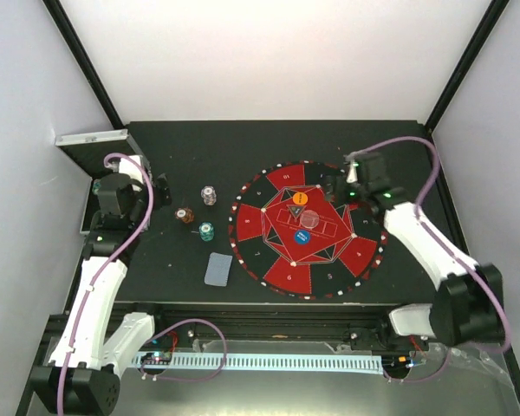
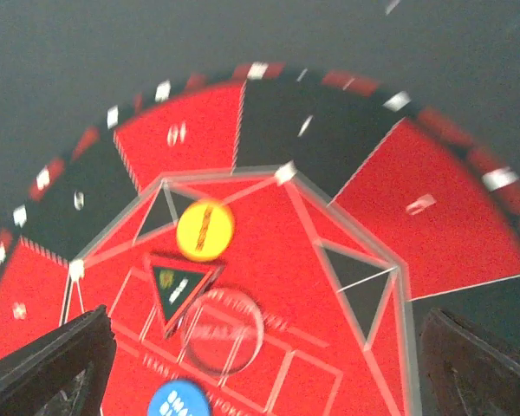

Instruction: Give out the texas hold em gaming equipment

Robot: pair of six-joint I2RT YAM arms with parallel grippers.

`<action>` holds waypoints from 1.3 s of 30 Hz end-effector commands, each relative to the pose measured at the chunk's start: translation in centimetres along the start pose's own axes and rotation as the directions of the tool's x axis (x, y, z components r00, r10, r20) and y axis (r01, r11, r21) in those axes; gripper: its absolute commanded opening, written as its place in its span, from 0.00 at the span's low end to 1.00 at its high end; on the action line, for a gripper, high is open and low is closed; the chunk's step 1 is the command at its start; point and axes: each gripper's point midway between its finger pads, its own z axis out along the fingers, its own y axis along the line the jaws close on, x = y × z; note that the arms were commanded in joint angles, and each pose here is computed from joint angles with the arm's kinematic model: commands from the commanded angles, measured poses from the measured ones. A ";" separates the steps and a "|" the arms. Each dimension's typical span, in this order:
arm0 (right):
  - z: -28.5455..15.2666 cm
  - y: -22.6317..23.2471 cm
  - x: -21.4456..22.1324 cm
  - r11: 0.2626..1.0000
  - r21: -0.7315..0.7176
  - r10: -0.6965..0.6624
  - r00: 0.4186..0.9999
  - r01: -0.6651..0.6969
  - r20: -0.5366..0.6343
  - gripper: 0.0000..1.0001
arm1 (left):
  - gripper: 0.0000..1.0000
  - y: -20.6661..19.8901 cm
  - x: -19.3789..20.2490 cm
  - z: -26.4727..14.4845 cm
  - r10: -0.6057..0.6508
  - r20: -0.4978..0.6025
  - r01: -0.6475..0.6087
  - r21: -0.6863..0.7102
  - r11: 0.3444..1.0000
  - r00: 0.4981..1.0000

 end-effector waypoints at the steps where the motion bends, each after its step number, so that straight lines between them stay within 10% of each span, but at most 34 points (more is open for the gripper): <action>1: 3.5 2.8 6.1 0.992 -0.001 -0.124 0.958 0.128 -0.257 0.96 | 0.99 1.3 -1.9 -0.7 0.065 0.074 -0.059 -0.080 0.995 0.995; 12: 9.5 5.7 13.5 0.951 -0.006 -0.275 0.836 0.309 -0.475 0.91 | 0.99 2.4 -1.4 -1.5 0.071 0.094 -0.058 -0.140 0.988 0.993; 39: 12.8 3.3 14.1 0.948 0.109 -0.205 0.833 0.300 -0.514 0.73 | 0.99 2.4 -1.4 -2.1 0.057 0.117 -0.042 -0.130 0.991 0.992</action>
